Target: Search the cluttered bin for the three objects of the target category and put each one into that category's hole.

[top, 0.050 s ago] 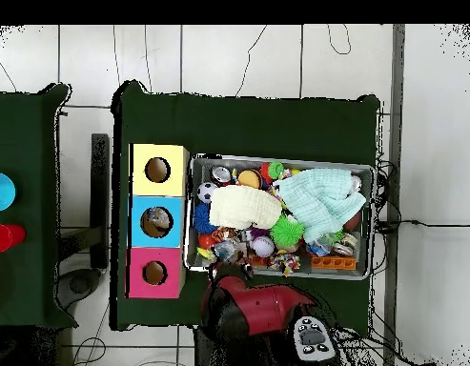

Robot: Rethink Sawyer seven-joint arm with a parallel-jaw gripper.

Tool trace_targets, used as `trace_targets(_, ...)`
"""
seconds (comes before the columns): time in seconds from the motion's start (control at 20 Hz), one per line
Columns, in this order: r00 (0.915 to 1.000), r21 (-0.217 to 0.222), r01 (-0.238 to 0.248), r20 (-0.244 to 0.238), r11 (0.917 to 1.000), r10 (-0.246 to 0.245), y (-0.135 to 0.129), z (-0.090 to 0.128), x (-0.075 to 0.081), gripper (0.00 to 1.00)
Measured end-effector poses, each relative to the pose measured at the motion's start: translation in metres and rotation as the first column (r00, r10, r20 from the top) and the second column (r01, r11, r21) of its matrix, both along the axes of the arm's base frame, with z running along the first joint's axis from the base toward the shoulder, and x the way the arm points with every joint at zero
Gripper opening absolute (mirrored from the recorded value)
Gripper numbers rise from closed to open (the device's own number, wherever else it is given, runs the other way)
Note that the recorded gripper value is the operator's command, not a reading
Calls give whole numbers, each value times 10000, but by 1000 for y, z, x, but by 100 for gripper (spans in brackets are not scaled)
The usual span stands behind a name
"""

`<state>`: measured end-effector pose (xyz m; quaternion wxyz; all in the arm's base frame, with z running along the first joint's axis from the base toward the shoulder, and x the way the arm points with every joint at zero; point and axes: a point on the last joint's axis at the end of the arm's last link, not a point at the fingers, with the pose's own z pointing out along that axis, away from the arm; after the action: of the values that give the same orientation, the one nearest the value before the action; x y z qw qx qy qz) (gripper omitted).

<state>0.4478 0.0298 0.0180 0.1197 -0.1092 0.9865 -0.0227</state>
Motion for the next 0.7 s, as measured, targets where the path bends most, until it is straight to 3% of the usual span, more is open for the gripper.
trace_targets(0.35,9986,337,327,-419,9989,-312,11,-1,-5,100)
trace_targets(0.5,9954,511,479,-857,9975,-434,21,1,-7,100)
trace_targets(0.7,9939,784,588,-980,9952,-510,30,3,-5,100)
